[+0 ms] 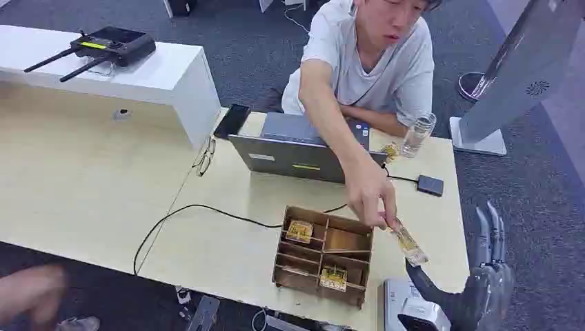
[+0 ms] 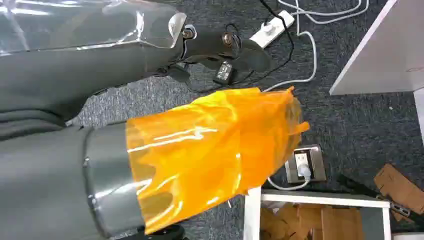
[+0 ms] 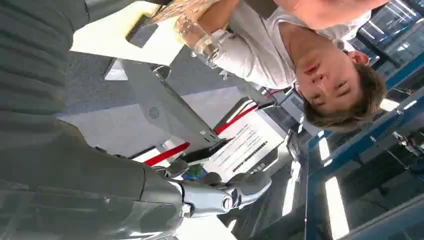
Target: Pass the card to the sensor for recognition and then transmit it.
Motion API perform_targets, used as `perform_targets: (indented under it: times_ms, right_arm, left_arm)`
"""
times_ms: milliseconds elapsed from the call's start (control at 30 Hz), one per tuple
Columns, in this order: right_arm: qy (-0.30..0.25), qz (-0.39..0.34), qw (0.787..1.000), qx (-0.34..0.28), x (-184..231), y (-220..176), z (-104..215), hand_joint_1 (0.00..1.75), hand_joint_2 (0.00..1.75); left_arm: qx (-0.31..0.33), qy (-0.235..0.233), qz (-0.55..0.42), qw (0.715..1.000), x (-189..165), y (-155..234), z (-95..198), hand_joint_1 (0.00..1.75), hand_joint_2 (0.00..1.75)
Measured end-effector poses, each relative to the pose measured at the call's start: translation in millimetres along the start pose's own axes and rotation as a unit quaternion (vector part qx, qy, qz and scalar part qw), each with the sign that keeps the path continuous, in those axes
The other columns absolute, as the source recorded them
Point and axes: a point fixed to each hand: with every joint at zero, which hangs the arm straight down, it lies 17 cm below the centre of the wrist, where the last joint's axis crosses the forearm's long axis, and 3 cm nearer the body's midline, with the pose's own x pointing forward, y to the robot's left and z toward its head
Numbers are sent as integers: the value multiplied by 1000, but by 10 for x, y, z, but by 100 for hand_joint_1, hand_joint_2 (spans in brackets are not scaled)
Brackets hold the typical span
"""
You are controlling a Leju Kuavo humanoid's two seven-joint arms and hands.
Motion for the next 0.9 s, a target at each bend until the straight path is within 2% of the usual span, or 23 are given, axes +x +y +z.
perform_targets:
  times_ms: [67, 100, 133, 167, 200, 500, 600, 900]
  right_arm:
    - [3, 1, 1000, 2, -13, 5, 2, 0, 175]
    - [3, 1, 1000, 3, -16, 7, 2, 26, 175]
    - [2, 2, 1000, 4, -17, 9, 3, 138, 175]
    - [3, 3, 1000, 5, -20, 12, 4, 157, 175]
    - [3, 3, 1000, 5, -21, 13, 4, 169, 175]
    - [4, 3, 1000, 12, -28, 35, 2, 162, 175]
    - [3, 2, 1000, 12, -26, 36, -2, 173, 175]
    - [1, 2, 1000, 17, -15, 56, -14, 175, 175]
  left_arm:
    - [0, 0, 0, 1000, 1, 0, 0, 0, 0]
    - [0, 0, 0, 1000, 1, -1, 0, 0, 0]
    - [0, 0, 0, 1000, 1, -1, 0, 0, 0]
    - [0, 0, 0, 1000, 1, -1, 0, 0, 0]
    - [0, 0, 0, 1000, 1, -1, 0, 0, 0]
    - [0, 0, 0, 1000, 2, -2, 0, 0, 0]
    - [-1, 0, 0, 1000, 2, -3, 0, 0, 0]
    - [-1, 0, -1, 1000, 1, -3, 0, 0, 0]
